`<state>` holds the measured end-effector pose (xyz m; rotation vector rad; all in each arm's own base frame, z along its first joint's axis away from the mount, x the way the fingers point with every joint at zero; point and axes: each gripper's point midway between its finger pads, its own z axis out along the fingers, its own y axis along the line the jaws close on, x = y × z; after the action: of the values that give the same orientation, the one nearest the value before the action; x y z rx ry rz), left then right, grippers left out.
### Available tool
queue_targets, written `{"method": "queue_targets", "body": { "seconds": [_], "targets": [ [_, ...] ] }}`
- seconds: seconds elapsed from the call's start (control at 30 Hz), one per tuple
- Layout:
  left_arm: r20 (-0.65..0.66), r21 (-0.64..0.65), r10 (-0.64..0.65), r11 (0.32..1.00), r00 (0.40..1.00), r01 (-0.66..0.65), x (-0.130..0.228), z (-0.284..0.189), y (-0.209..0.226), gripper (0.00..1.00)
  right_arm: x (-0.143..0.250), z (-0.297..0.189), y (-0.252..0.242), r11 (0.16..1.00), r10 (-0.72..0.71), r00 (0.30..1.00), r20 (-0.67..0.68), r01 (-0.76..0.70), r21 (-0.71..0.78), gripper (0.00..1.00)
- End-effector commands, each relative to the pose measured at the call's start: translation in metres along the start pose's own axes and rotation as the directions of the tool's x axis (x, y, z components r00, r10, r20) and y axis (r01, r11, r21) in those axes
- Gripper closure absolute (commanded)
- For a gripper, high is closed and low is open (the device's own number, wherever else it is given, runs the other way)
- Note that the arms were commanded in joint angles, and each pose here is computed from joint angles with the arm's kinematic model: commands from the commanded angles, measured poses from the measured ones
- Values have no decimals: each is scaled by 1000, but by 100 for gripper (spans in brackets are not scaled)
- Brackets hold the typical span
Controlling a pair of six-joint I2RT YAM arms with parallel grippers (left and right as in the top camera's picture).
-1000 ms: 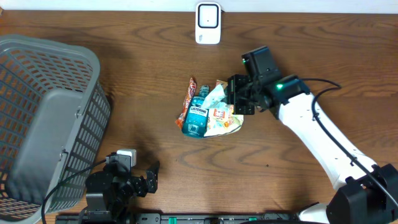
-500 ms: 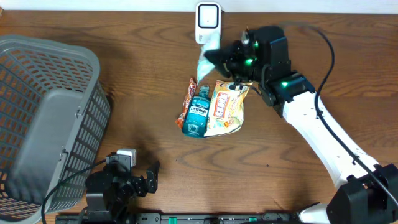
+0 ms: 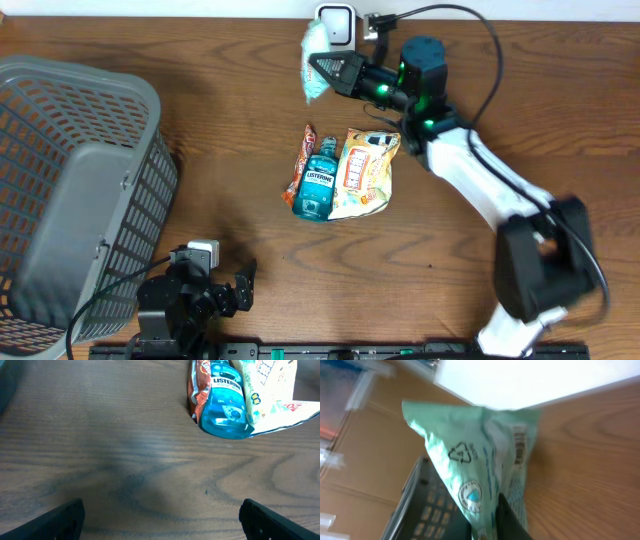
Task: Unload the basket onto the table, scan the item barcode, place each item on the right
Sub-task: 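Carry the green packet to the white scanner and hold it there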
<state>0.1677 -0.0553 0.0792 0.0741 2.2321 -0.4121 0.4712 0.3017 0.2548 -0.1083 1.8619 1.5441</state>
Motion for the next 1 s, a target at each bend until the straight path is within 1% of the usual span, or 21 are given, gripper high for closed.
{"method": "queue_targets", "body": {
  "seconds": [0.0, 0.17, 0.3, 0.47, 0.57, 0.67, 0.73, 0.87, 0.97],
  "targets": [
    [-56, 5, -29, 1000, 998, 30, 15, 1, 0, 2, 3, -4, -33, 993, 81, 995, -56, -86, -85, 99],
    [-56, 4, -29, 1000, 998, 30, 15, 1, 0, 2, -14, -6, -79, 981, 133, 991, 9, -130, -141, 99],
    [-56, 4, -29, 1000, 998, 30, 15, 1, 0, 2, -21, 9, -110, 974, 166, 986, -16, -166, -157, 99],
    [-56, 4, -29, 1000, 998, 30, 15, 1, 0, 2, -40, 33, -127, 968, 146, 989, -10, -145, -204, 99],
    [-56, 4, -29, 1000, 998, 30, 15, 1, 0, 2, -45, 46, -151, 965, 206, 979, -9, -205, -165, 99],
    [-56, 4, -29, 1000, 998, 30, 15, 1, 0, 2, -48, 50, -179, 961, 257, 966, 23, -254, -107, 99],
    [-56, 4, -29, 1000, 998, 30, 15, 1, 0, 2, -50, 49, -186, 965, 246, 968, 41, -241, -99, 99],
    [-56, 5, -29, 1000, 998, 30, 15, 1, 0, 2, -54, 48, -185, 981, 172, 983, 60, -166, -95, 99],
    [-56, 5, -29, 1000, 998, 30, 15, 1, 0, 2, -57, 47, -191, 984, 170, 983, 65, -166, -73, 99]
  ]
}}
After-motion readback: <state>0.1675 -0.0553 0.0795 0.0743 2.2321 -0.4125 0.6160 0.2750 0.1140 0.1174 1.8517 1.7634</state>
